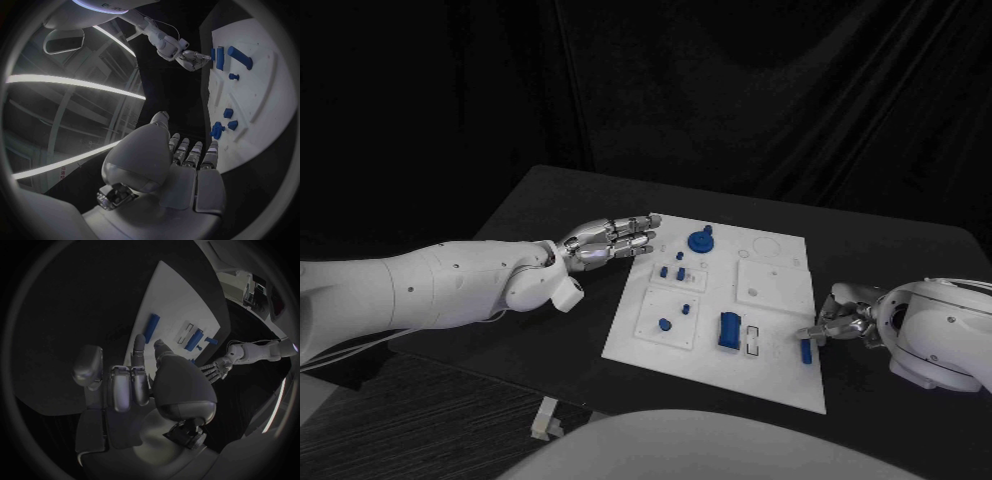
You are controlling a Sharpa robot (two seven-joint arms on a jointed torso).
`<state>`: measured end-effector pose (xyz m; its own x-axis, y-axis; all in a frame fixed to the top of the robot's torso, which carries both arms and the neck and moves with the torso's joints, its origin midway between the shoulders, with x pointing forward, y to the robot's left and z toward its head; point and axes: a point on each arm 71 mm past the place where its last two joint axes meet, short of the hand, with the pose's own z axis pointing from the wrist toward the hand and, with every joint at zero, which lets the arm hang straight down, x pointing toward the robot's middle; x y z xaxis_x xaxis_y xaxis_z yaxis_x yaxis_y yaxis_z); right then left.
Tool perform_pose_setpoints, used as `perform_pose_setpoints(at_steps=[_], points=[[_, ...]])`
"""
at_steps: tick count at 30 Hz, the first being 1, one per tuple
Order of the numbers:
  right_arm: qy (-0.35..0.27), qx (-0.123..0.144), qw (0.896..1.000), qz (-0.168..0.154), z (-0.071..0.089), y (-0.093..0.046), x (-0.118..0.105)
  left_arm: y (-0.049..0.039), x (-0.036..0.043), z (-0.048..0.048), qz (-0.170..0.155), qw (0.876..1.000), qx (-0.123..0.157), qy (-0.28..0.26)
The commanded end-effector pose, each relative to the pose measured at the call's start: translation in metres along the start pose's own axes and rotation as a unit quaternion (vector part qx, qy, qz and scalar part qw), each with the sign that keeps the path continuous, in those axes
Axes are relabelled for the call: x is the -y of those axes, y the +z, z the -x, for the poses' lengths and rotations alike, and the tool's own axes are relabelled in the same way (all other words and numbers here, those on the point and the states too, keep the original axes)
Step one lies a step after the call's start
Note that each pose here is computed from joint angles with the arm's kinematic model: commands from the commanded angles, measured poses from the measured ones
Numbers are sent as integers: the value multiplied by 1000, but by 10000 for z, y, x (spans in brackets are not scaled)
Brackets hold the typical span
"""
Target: Assemble the parts on the task board
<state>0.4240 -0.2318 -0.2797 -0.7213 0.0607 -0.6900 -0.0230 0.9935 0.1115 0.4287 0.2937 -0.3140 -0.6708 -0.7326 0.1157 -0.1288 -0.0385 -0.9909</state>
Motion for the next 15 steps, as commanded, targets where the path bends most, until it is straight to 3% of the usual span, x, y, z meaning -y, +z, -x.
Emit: perform_pose_setpoints(at_steps=[1,15], points=[[-10,0,1000,-12,-19,15,15,2,7,-8,-7,1000,-2,-6],[-14,-11,1000,-10,-98,81,-45,1,0,-13,-5,1000,-3,-7]])
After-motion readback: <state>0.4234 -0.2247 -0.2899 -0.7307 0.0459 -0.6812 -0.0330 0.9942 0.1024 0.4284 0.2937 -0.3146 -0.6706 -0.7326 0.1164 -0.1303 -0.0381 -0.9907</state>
